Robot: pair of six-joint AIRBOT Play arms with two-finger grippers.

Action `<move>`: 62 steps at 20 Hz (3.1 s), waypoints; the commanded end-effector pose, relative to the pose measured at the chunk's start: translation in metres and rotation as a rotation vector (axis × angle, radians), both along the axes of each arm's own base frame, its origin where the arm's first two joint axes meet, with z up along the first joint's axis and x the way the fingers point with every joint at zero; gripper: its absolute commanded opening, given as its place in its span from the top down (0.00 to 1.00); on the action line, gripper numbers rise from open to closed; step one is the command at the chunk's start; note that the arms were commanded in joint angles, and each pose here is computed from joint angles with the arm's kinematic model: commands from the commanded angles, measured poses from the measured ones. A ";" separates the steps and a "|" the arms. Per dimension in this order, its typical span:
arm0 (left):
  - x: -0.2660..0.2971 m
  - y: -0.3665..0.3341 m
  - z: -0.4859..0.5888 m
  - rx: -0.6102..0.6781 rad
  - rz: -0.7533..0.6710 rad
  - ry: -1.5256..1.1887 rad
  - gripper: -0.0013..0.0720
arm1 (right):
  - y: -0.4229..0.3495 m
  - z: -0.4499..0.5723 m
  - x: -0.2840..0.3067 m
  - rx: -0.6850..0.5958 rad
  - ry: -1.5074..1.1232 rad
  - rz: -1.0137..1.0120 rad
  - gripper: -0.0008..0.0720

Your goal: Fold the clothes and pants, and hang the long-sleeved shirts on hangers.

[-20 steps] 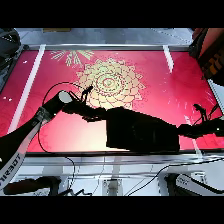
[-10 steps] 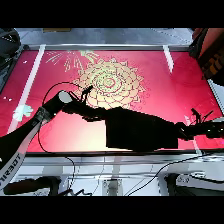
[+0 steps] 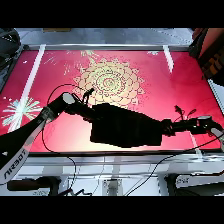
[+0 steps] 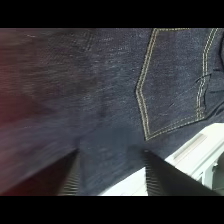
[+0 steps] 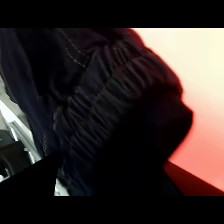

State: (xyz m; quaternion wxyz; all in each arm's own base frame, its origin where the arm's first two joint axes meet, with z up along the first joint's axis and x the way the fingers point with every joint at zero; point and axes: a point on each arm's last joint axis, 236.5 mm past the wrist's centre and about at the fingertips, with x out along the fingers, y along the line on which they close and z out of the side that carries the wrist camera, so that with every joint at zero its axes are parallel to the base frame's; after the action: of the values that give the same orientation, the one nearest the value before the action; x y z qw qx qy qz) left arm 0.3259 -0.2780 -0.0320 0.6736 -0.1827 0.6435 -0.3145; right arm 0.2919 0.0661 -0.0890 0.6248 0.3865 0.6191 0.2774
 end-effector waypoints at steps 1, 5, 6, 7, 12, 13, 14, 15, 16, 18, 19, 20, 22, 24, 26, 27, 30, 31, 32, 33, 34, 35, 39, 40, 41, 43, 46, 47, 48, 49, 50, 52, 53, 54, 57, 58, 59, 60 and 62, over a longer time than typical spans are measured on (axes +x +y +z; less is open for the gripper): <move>0.003 0.001 -0.012 0.015 0.001 0.001 0.76 | 0.043 -0.003 0.012 -0.013 -0.057 0.062 0.14; 0.015 0.000 -0.014 0.018 0.002 -0.060 0.97 | 0.093 -0.004 0.020 -0.029 -0.115 0.130 0.25; 0.017 0.000 -0.014 0.018 0.008 -0.068 0.97 | 0.103 -0.003 0.021 -0.038 -0.132 0.153 0.49; 0.018 0.000 -0.014 0.018 0.011 -0.072 0.97 | 0.111 0.000 0.023 -0.044 -0.154 0.179 0.79; 0.041 0.010 0.030 -0.014 0.010 -0.214 0.97 | 0.109 0.054 0.084 -0.059 -0.307 0.166 0.94; 0.051 0.017 0.052 -0.015 0.016 -0.280 0.97 | 0.097 0.068 0.103 -0.075 -0.320 0.117 0.94; 0.063 0.031 0.075 0.019 0.017 -0.369 0.97 | 0.082 0.081 0.120 -0.098 -0.337 0.075 0.94; 0.072 0.049 0.097 0.081 0.010 -0.468 0.97 | 0.062 0.093 0.135 -0.133 -0.351 0.026 0.94; 0.081 0.074 0.121 0.180 0.002 -0.580 0.97 | 0.038 0.103 0.146 -0.172 -0.358 -0.024 0.94; 0.091 0.138 0.170 0.431 0.059 -0.762 0.97 | -0.017 0.119 0.154 -0.255 -0.339 -0.121 0.94; 0.090 0.174 0.197 0.566 0.114 -0.843 0.97 | -0.048 0.123 0.151 -0.302 -0.322 -0.160 0.94; 0.086 0.202 0.223 0.656 0.173 -0.907 0.97 | -0.078 0.124 0.144 -0.344 -0.296 -0.200 0.94; 0.069 0.234 0.269 0.731 0.256 -1.013 0.97 | -0.147 0.123 0.123 -0.434 -0.214 -0.339 0.94; 0.051 0.243 0.299 0.714 0.305 -1.077 0.97 | -0.210 0.124 0.099 -0.481 -0.117 -0.528 0.94; 0.038 0.245 0.317 0.699 0.327 -1.119 0.97 | -0.261 0.129 0.073 -0.491 -0.065 -0.691 0.94; 0.033 0.246 0.323 0.694 0.335 -1.133 0.97 | -0.285 0.131 0.058 -0.497 -0.029 -0.779 0.94; 0.030 0.247 0.327 0.691 0.341 -1.144 0.97 | -0.349 0.136 0.002 -0.556 0.102 -1.050 0.94; 0.031 0.247 0.326 0.691 0.339 -1.141 0.97 | -0.368 0.139 -0.019 -0.589 0.145 -1.139 0.94; 0.031 0.246 0.324 0.686 0.338 -1.136 0.97 | -0.384 0.142 -0.043 -0.624 0.199 -1.232 0.94; 0.032 0.245 0.323 0.686 0.336 -1.134 0.97 | -0.396 0.144 -0.065 -0.656 0.257 -1.313 0.94; 0.033 0.243 0.322 0.679 0.334 -1.128 0.97 | -0.404 0.146 -0.089 -0.679 0.329 -1.397 0.94; 0.034 0.243 0.320 0.678 0.332 -1.124 0.97 | -0.407 0.147 -0.109 -0.690 0.398 -1.462 0.94; 0.039 0.240 0.313 0.675 0.323 -1.106 0.97 | -0.398 0.141 -0.146 -0.692 0.562 -1.500 0.94; 0.040 0.240 0.312 0.677 0.321 -1.103 0.97 | -0.395 0.140 -0.145 -0.681 0.570 -1.492 0.94; 0.041 0.240 0.310 0.678 0.320 -1.100 0.97 | -0.394 0.140 -0.145 -0.678 0.571 -1.491 0.93; 0.042 0.239 0.309 0.679 0.317 -1.096 0.97 | -0.395 0.140 -0.149 -0.696 0.580 -1.489 0.55; 0.042 0.239 0.309 0.679 0.317 -1.096 0.97 | -0.396 0.140 -0.152 -0.712 0.581 -1.473 0.06; 0.042 0.239 0.309 0.679 0.317 -1.096 0.97 | -0.396 0.140 -0.152 -0.722 0.570 -1.451 0.06; 0.042 0.239 0.309 0.679 0.317 -1.096 0.97 | -0.395 0.140 -0.151 -0.735 0.550 -1.415 0.06; 0.042 0.239 0.309 0.679 0.317 -1.096 0.97 | -0.394 0.140 -0.148 -0.742 0.529 -1.382 0.06; 0.042 0.239 0.309 0.679 0.318 -1.096 0.97 | -0.393 0.140 -0.146 -0.752 0.512 -1.345 0.10; 0.042 0.239 0.309 0.679 0.317 -1.096 0.97 | -0.382 0.139 -0.138 -0.748 0.485 -1.255 0.37; 0.042 0.239 0.309 0.679 0.317 -1.096 0.97 | -0.374 0.139 -0.129 -0.739 0.467 -1.208 0.56; 0.042 0.239 0.309 0.679 0.317 -1.096 0.97 | -0.361 0.139 -0.114 -0.713 0.446 -1.163 0.81; 0.042 0.239 0.309 0.679 0.317 -1.096 0.97 | -0.306 0.141 -0.051 -0.682 0.298 -0.926 0.94; 0.042 0.239 0.309 0.679 0.317 -1.096 0.97 | -0.281 0.142 -0.030 -0.686 0.248 -0.823 0.94; 0.042 0.239 0.309 0.679 0.317 -1.096 0.97 | -0.255 0.142 -0.013 -0.696 0.205 -0.724 0.94; 0.042 0.239 0.309 0.679 0.317 -1.096 0.97 | -0.225 0.142 0.005 -0.707 0.155 -0.614 0.94; 0.042 0.239 0.309 0.679 0.318 -1.096 0.97 | -0.161 0.144 0.033 -0.731 0.034 -0.400 0.94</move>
State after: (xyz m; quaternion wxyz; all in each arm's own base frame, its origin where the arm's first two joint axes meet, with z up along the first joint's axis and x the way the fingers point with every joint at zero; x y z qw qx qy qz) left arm 0.3678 -0.0390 0.2769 0.9618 0.1331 0.2362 -0.0391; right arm 0.2887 -0.1759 0.0523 0.7145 0.3500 0.5681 -0.2104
